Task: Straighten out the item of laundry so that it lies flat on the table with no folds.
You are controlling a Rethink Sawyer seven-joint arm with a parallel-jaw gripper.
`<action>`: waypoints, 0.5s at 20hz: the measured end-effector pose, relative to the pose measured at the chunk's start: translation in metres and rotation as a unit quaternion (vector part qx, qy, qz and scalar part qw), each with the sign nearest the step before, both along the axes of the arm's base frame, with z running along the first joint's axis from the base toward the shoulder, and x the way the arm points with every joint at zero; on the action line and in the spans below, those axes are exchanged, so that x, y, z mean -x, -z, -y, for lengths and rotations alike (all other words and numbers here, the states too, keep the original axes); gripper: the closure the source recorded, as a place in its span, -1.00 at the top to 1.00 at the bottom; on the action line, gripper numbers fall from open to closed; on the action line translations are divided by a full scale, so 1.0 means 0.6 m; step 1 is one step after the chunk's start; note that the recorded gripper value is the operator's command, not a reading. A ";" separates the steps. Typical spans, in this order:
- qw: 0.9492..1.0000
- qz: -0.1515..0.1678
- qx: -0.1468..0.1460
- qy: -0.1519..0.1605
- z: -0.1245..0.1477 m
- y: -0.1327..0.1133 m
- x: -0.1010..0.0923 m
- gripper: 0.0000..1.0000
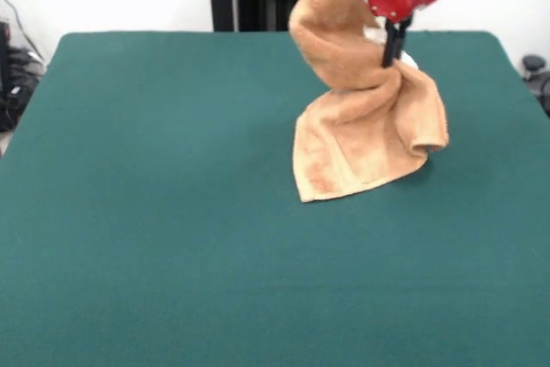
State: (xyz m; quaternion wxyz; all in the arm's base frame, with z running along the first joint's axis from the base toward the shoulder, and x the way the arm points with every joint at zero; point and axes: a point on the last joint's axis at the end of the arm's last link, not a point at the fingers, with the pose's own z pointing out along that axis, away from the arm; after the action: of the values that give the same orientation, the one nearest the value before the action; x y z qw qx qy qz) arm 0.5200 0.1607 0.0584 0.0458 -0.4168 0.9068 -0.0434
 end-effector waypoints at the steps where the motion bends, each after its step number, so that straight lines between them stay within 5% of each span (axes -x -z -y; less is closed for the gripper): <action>1: 1.000 0.004 -0.001 -0.003 -0.002 0.000 0.001 1.00; 6: 0.999 0.044 -0.016 -0.015 -0.020 -0.002 -0.002 1.00; 10: 0.998 0.053 -0.018 0.005 -0.013 -0.018 -0.013 1.00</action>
State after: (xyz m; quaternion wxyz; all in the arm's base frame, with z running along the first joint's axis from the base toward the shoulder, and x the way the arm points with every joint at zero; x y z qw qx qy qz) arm 0.5280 0.1682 0.0691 0.1012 -0.4087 0.9057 -0.0492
